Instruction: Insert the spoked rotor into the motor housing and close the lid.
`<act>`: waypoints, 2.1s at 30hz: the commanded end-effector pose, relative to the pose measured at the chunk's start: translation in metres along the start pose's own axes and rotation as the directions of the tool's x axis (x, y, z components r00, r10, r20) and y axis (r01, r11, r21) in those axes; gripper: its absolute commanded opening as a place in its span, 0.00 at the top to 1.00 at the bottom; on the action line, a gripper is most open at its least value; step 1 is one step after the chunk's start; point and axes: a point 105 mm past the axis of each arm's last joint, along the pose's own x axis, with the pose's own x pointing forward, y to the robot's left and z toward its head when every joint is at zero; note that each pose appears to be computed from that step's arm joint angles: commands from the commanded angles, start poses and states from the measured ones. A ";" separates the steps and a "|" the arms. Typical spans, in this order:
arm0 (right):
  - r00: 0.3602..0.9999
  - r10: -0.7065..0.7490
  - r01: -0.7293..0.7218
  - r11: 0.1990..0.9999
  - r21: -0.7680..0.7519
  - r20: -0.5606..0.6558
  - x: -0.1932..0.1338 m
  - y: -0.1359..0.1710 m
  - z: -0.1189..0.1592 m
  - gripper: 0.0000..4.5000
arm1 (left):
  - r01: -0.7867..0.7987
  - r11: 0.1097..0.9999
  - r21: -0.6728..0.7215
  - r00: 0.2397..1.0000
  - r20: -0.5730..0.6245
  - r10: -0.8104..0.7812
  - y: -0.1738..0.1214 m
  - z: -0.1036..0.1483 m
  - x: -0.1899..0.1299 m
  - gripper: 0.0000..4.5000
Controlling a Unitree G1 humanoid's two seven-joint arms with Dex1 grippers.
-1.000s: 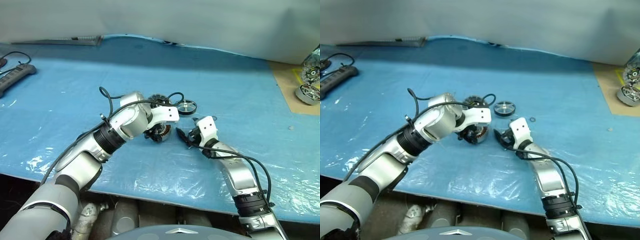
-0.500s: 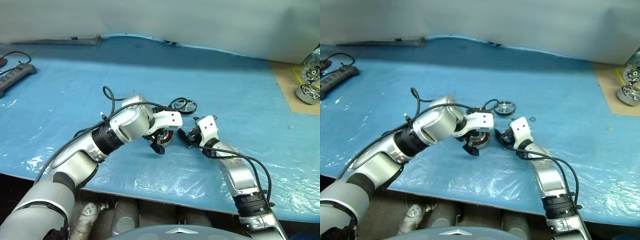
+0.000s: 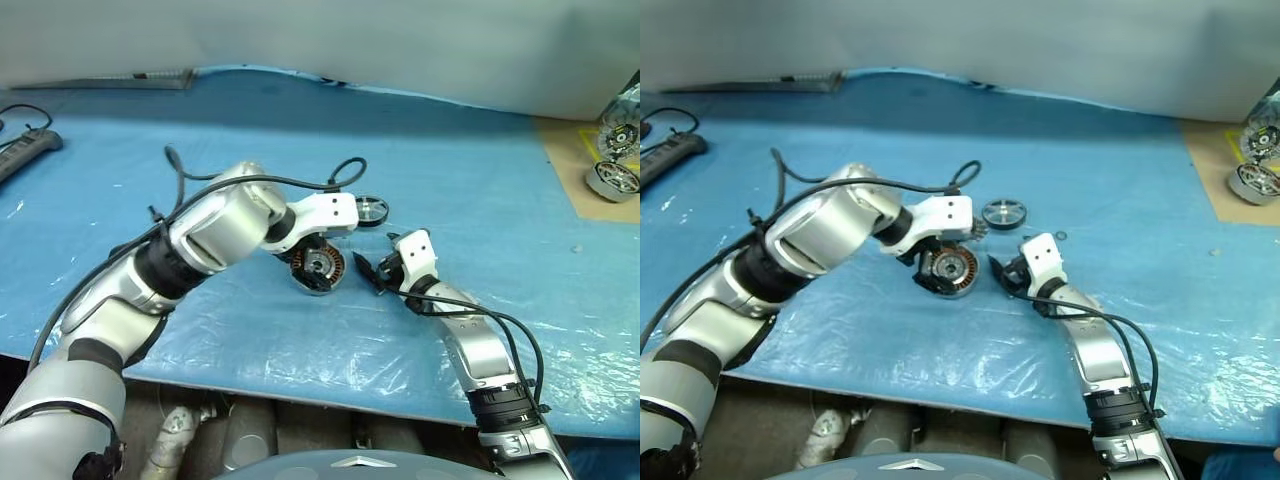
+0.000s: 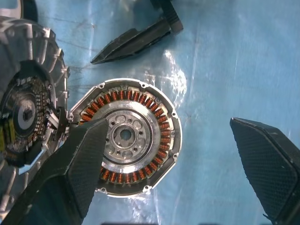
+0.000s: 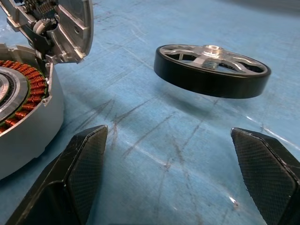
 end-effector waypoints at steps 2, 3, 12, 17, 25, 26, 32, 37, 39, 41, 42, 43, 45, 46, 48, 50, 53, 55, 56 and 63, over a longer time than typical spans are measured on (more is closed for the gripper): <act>0.999 -0.029 0.030 0.999 -0.015 0.040 -0.006 -0.008 0.010 0.00 | -0.158 0.978 -0.133 0.947 0.261 0.188 0.019 0.000 -0.002 0.01; 0.999 -0.034 0.034 0.999 -0.016 0.039 -0.007 -0.009 0.010 0.00 | -0.177 0.970 -0.167 0.930 0.294 0.220 0.022 -0.003 -0.001 0.01; 0.998 -0.054 0.054 0.999 -0.009 0.020 -0.018 -0.013 0.005 0.00 | -0.331 0.905 -0.268 0.717 0.551 0.426 0.013 -0.051 -0.022 0.01; 0.998 -0.059 0.059 0.998 -0.006 0.017 -0.019 -0.014 0.005 0.00 | -0.320 0.895 -0.311 0.693 0.567 0.445 -0.003 -0.085 -0.024 0.01; 0.997 -0.074 0.074 0.997 -0.004 0.018 -0.021 -0.019 0.004 0.00 | -0.391 0.831 -0.396 0.571 0.604 0.556 -0.008 -0.112 -0.030 0.01; 0.997 -0.074 0.075 0.997 -0.005 0.018 -0.022 -0.020 0.004 0.00 | -0.395 0.832 -0.389 0.572 0.605 0.554 -0.011 -0.114 -0.028 0.01; 0.996 -0.086 0.086 0.996 -0.014 0.024 -0.024 -0.025 0.007 0.00 | -0.419 0.793 -0.443 0.505 0.612 0.609 -0.007 -0.118 -0.025 0.01; 0.990 -0.139 0.140 0.990 -0.016 0.038 -0.026 -0.042 0.016 0.00 | -0.452 0.787 -0.421 0.510 0.602 0.614 -0.003 -0.121 -0.016 0.01; 0.986 -0.163 0.164 0.986 -0.010 0.045 -0.028 -0.049 0.019 0.00 | -0.445 0.795 -0.411 0.515 0.609 0.603 -0.005 -0.119 -0.013 0.01; 0.978 -0.203 0.204 0.979 0.002 0.045 -0.029 -0.058 0.024 0.00 | -0.428 0.803 -0.415 0.507 0.625 0.593 -0.007 -0.114 -0.012 0.01; 0.975 -0.217 0.217 0.976 0.005 0.043 -0.029 -0.062 0.025 0.00 | -0.424 0.805 -0.415 0.505 0.630 0.590 -0.007 -0.112 -0.011 0.01; 0.972 -0.233 0.233 0.972 0.016 0.031 -0.029 -0.065 0.024 0.00 | -0.421 0.808 -0.413 0.505 0.633 0.587 -0.008 -0.111 -0.010 0.01; 0.964 -0.265 0.263 0.962 0.066 0.012 -0.025 -0.071 0.024 0.00 | -0.419 0.813 -0.404 0.513 0.634 0.579 -0.009 -0.109 -0.008 0.01; 0.963 -0.271 0.270 0.959 0.086 0.002 -0.023 -0.073 0.024 0.00 | -0.418 0.815 -0.402 0.515 0.634 0.577 -0.009 -0.108 -0.007 0.01; 0.962 -0.274 0.275 0.957 0.095 -0.020 -0.018 -0.072 0.020 0.00 | -0.413 0.819 -0.398 0.518 0.637 0.571 -0.010 -0.105 -0.005 0.01; 0.960 -0.275 0.279 0.956 0.095 -0.047 -0.012 -0.070 0.014 0.00 | -0.408 0.825 -0.391 0.524 0.640 0.562 -0.011 -0.101 -0.004 0.01; 0.956 -0.285 0.291 0.952 0.100 -0.071 -0.008 -0.070 0.007 0.00 | -0.408 0.825 -0.392 0.522 0.641 0.563 -0.011 -0.096 -0.005 0.01; 0.953 -0.292 0.300 0.949 0.102 -0.081 -0.007 -0.071 0.005 0.00 | -0.411 0.821 -0.397 0.516 0.641 0.568 -0.011 -0.094 -0.007 0.01; 0.952 -0.295 0.303 0.947 0.104 -0.084 -0.007 -0.072 0.004 0.00 | -0.412 0.819 -0.399 0.515 0.639 0.571 -0.010 -0.093 -0.008 0.01; 0.947 -0.310 0.318 0.943 0.101 -0.090 -0.010 -0.076 0.001 0.00 | -0.417 0.813 -0.406 0.512 0.635 0.579 -0.012 -0.088 -0.011 0.01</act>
